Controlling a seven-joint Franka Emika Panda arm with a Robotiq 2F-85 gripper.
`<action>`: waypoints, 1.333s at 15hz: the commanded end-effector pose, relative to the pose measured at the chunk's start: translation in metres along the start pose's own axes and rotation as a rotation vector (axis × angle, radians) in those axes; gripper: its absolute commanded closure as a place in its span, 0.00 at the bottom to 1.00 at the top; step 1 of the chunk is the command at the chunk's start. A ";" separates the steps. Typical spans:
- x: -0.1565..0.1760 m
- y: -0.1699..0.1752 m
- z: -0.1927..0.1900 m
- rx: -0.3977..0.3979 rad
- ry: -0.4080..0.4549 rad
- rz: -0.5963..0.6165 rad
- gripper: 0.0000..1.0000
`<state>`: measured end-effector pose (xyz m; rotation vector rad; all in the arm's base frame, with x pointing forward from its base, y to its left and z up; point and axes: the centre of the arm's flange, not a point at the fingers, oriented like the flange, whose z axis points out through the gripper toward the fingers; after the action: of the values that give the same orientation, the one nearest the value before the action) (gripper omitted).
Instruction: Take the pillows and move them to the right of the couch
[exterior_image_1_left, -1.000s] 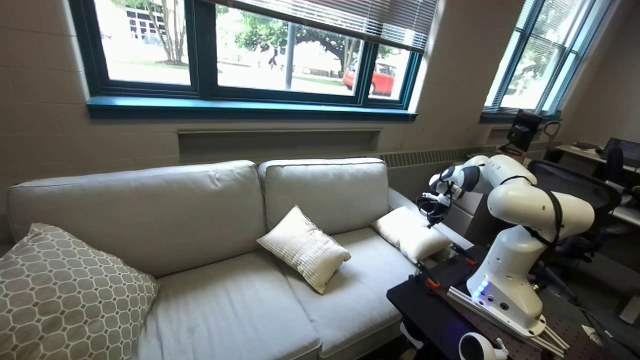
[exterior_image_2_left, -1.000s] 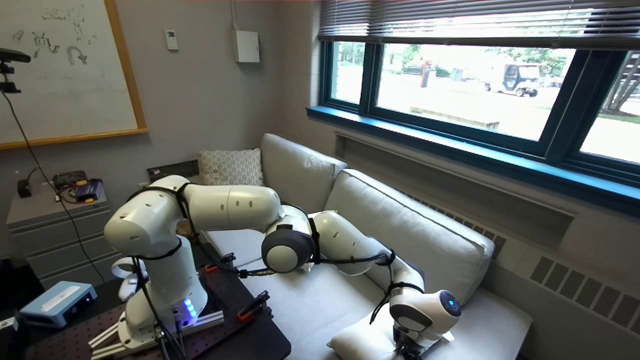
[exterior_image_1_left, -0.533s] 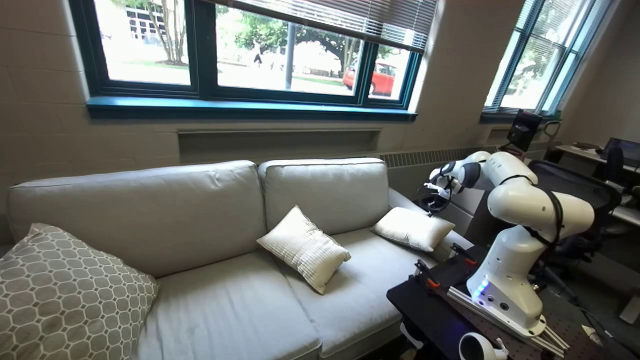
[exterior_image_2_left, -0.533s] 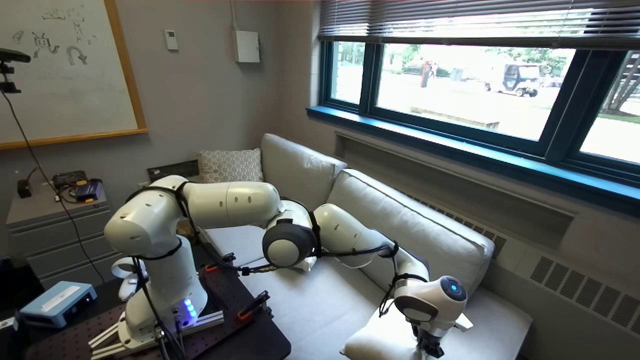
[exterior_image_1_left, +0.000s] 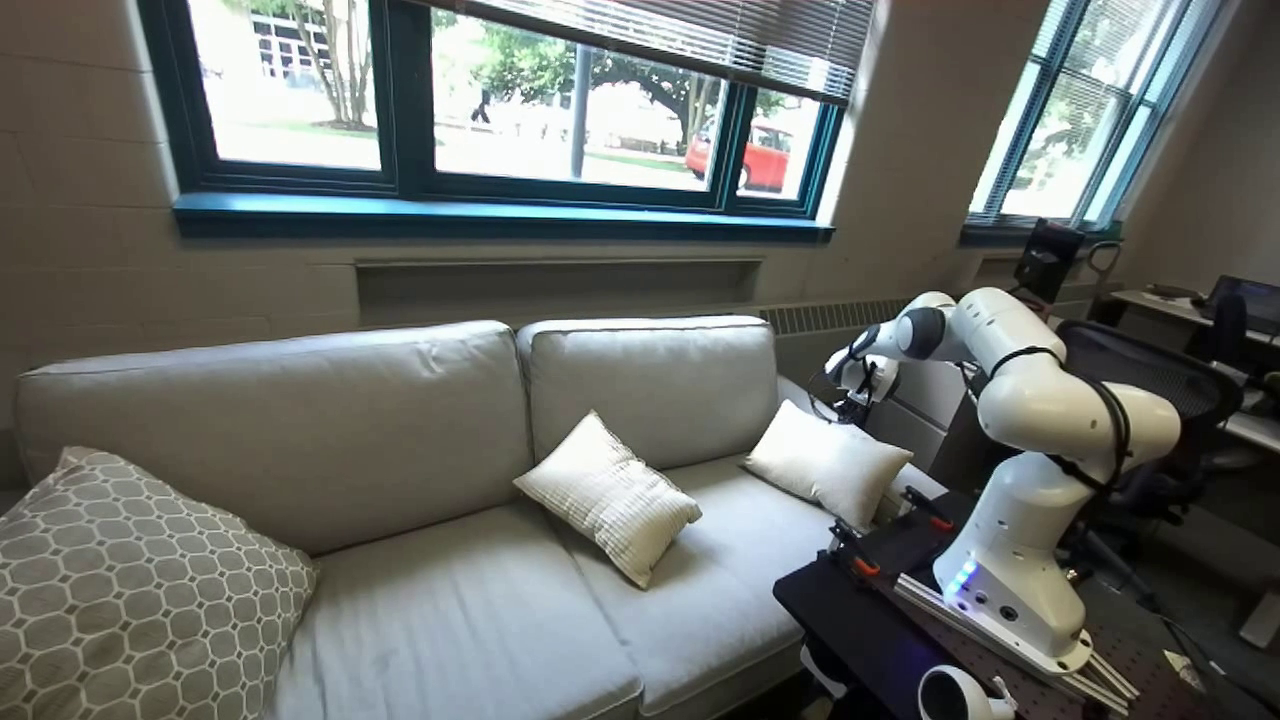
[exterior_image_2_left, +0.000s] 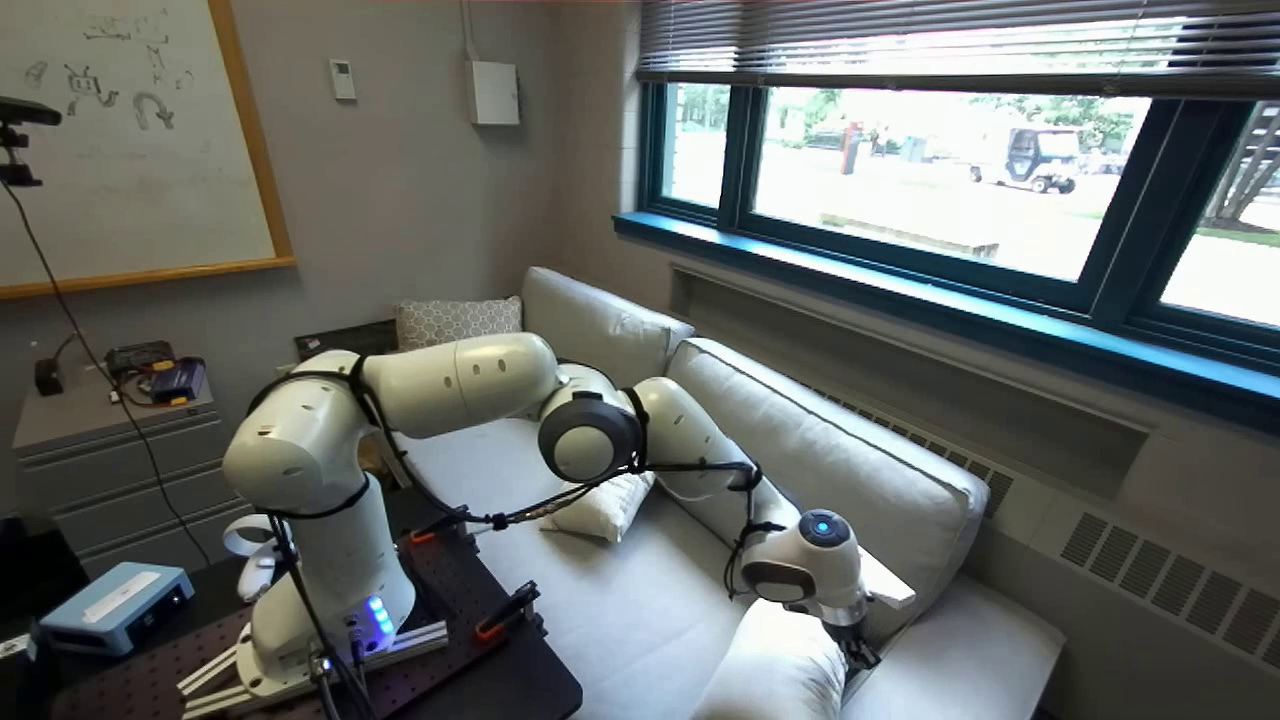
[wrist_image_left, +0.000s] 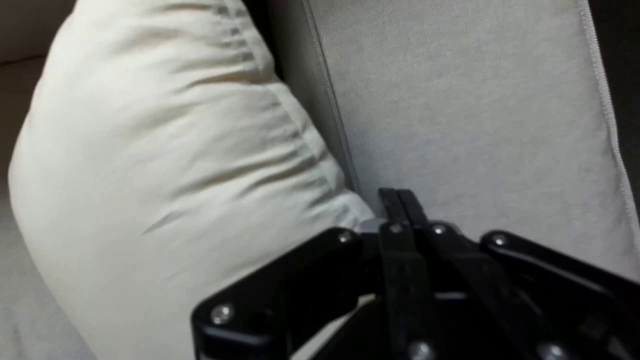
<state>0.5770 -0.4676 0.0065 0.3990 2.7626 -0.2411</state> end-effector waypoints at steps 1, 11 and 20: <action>0.035 0.048 -0.018 0.046 0.078 -0.015 0.99; 0.062 0.032 -0.030 0.026 0.364 -0.134 0.36; 0.089 -0.039 -0.007 -0.202 0.608 -0.283 0.00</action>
<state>0.4801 -0.4660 -0.0022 0.1974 3.3429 -0.0284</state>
